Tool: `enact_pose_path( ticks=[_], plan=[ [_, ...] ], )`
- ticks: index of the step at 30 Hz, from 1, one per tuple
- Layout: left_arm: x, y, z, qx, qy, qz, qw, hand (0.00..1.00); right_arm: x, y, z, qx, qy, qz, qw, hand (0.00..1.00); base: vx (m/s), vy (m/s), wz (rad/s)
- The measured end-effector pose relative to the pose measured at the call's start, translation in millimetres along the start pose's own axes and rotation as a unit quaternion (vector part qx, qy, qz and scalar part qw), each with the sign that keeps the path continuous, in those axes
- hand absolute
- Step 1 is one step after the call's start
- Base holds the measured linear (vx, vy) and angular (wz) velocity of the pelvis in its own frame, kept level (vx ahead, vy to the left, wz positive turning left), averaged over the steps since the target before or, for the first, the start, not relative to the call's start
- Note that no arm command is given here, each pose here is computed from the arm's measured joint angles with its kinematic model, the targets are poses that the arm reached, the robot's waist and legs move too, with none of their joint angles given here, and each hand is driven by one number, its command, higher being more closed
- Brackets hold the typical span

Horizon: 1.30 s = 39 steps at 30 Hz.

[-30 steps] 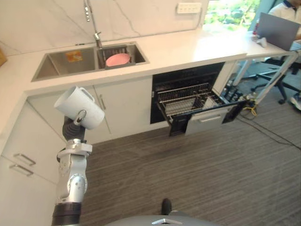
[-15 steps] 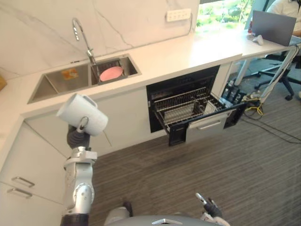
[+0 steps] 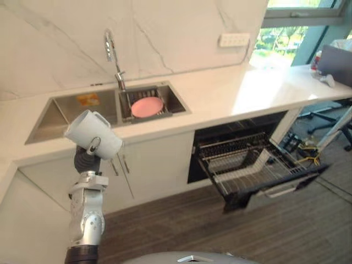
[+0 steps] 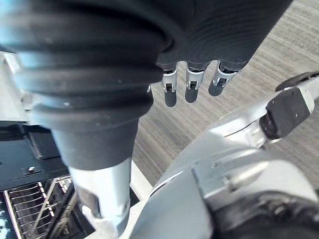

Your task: Walk over to the sink, pick up the cup, carry it to the dishwasher, place the cup inside the dishwasher, then close the dishwasher door

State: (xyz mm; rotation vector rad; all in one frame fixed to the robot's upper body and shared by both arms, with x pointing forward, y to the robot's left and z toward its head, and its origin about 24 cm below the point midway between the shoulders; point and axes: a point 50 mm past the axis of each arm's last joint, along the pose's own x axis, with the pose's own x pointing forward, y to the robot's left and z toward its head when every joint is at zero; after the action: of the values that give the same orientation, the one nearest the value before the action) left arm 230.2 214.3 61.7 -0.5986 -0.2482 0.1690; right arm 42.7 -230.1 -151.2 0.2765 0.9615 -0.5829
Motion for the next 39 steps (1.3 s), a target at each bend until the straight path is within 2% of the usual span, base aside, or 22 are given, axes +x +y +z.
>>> enact_pose_path(
  ticks=[4, 6, 8, 12, 15, 17, 19, 26, 30, 33, 36, 39],
  plan=[
    [4.7, -19.5, -0.3, -0.008, 0.001, -0.037, 0.999, 1.00, -5.3, 27.5, 40.9, 0.047, -0.113, 0.013, 0.992, 0.00, 0.29, -0.094, -0.09],
    [2.7, -27.5, 5.8, -0.005, -0.006, -0.055, 0.998, 1.00, -10.0, 39.3, 57.8, 0.049, -0.155, 0.032, 0.986, 0.00, 0.23, -0.145, -0.34],
    [-3.4, -36.7, 14.3, -0.003, -0.023, -0.074, 0.997, 1.00, -25.0, 65.5, 88.9, 0.039, -0.236, 0.078, 0.968, 0.00, 0.34, -0.260, -0.62],
    [-4.0, -48.8, 10.4, -0.024, -0.023, -0.090, 0.995, 1.00, -47.7, 83.8, 111.4, 0.035, -0.304, 0.101, 0.947, 0.00, 0.19, -0.179, -0.36],
    [-3.6, -50.8, 12.0, -0.027, -0.031, -0.094, 0.995, 1.00, -98.9, 109.2, 171.1, 0.055, -0.486, 0.167, 0.856, 0.00, 0.02, -0.101, -0.24],
    [-3.6, -49.5, 14.7, -0.032, -0.043, -0.090, 0.995, 1.00, -133.1, 114.6, 202.6, 0.091, -0.594, 0.195, 0.775, 0.00, -0.03, -0.079, -0.15],
    [-4.2, -46.4, 15.8, -0.030, -0.046, -0.082, 0.995, 1.00, -141.8, 114.5, 211.7, 0.106, -0.624, 0.201, 0.747, 0.00, -0.02, -0.052, -0.12],
    [-5.8, -36.5, 15.3, -0.024, -0.048, -0.062, 0.997, 1.00, -141.4, 102.5, 210.4, 0.109, -0.624, 0.220, 0.742, 0.00, 0.07, -0.036, -0.14],
    [-14.0, -34.4, 2.3, -0.025, -0.017, -0.056, 0.998, 1.00, -167.2, 98.4, 220.3, 0.124, -0.661, 0.257, 0.694, 0.00, 0.12, -0.015, -0.22],
    [-20.6, -36.0, -5.8, -0.038, 0.003, -0.059, 0.998, 1.00, -176.7, 102.1, 223.3, 0.123, -0.662, 0.308, 0.672, 0.00, 0.10, 0.019, -0.42],
    [-26.0, -37.6, -10.4, -0.054, 0.010, -0.058, 0.997, 1.00, -180.9, 121.2, 217.8, 0.126, -0.623, 0.395, 0.663, 0.00, 0.07, 0.105, -0.47],
    [-29.6, -57.4, -18.9, -0.089, 0.019, -0.085, 0.992, 1.00, -188.0, 136.4, 212.7, 0.129, -0.586, 0.466, 0.651, 0.00, 0.05, 0.200, -0.23]
  ],
)
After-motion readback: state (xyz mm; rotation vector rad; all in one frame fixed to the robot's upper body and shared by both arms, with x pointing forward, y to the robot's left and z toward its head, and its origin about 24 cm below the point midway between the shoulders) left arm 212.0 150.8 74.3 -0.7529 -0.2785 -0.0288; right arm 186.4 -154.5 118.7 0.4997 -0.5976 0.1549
